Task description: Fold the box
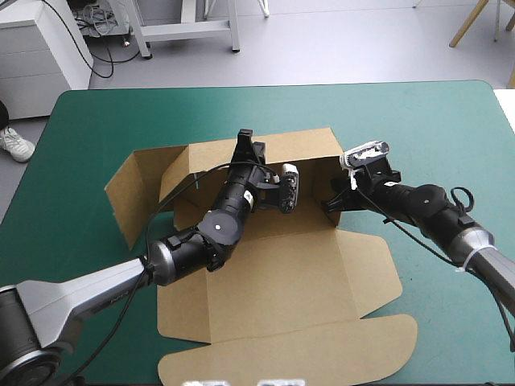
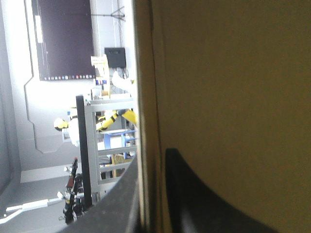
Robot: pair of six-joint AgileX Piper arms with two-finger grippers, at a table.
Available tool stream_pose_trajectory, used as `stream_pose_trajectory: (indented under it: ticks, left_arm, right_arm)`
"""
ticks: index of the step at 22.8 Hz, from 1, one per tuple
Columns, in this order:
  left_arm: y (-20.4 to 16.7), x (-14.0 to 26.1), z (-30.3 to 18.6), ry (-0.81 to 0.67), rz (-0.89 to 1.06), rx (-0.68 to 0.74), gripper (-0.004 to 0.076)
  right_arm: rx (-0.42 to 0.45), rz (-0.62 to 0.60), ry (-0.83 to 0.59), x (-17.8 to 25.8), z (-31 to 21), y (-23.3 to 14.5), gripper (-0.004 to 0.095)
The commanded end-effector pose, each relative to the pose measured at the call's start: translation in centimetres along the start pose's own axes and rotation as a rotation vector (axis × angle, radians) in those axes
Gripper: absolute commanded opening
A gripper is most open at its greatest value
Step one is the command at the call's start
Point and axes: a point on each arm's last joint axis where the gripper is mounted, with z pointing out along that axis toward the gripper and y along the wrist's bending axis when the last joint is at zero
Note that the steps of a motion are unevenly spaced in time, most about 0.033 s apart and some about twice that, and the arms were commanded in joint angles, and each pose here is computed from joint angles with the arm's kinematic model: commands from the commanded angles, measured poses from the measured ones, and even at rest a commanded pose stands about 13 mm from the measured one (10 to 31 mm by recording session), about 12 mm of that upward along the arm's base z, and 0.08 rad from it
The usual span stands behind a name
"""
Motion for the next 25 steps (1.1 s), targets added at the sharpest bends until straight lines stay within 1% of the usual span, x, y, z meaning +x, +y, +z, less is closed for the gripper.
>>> stream_pose_trajectory:
  ticks: [1, 3, 5, 8, 12, 16, 19, 21, 23, 24, 25]
  left_arm:
    - [3.5, -0.9, -2.9, -0.059, -0.027, -0.120, 0.0194]
    - [4.0, -1.4, -4.0, -0.087, -0.043, -0.131, 0.0233]
    - [4.3, -1.8, -5.0, -0.110, -0.083, -0.125, 0.0252]
    - [4.4, -2.0, -5.8, -0.125, -0.140, -0.102, 0.0252]
    - [4.6, -2.7, -7.1, -0.148, -0.178, -0.094, 0.0252]
    - [5.0, -4.3, -9.9, -0.242, -0.208, -0.091, 0.0252]
    - [5.2, -4.9, -11.2, -0.269, -0.224, -0.098, 0.0252]
    - [5.8, -4.7, -11.7, -0.272, -0.303, -0.085, 0.0252]
    - [7.7, -3.9, -12.5, -0.261, -0.503, -0.027, 0.0252]
    - [8.4, -3.5, -12.7, -0.253, -0.565, -0.016, 0.0252]
    - [10.0, -2.8, -12.9, -0.232, -0.679, -0.006, 0.0252]
  right_arm:
    - [-0.002, 0.016, -0.078, -1.8, -1.2, 0.4, -0.0018]
    - [0.005, 0.016, -0.081, -1.8, -1.2, 0.3, -0.0018]
    - [0.014, 0.027, -0.086, -1.8, -1.2, 0.2, -0.0018]
    - [0.020, 0.050, -0.089, -1.9, -1.2, 0.2, -0.0018]
    - [0.027, 0.051, -0.093, -1.9, -1.2, 0.1, -0.0018]
    - [0.037, 0.051, -0.098, -1.9, -1.2, 0.0, -0.0018]
    - [0.048, 0.052, -0.103, -2.0, -1.3, -0.1, -0.0018]
    - [0.051, 0.052, -0.104, -2.0, -1.3, -0.1, -0.0018]
    - [0.051, 0.051, -0.104, -2.0, -1.3, -0.1, -0.0018]
    - [0.053, 0.051, -0.104, -2.0, -1.3, -0.2, -0.0018]
    - [0.055, 0.051, -0.106, -2.0, -1.3, -0.2, -0.0018]
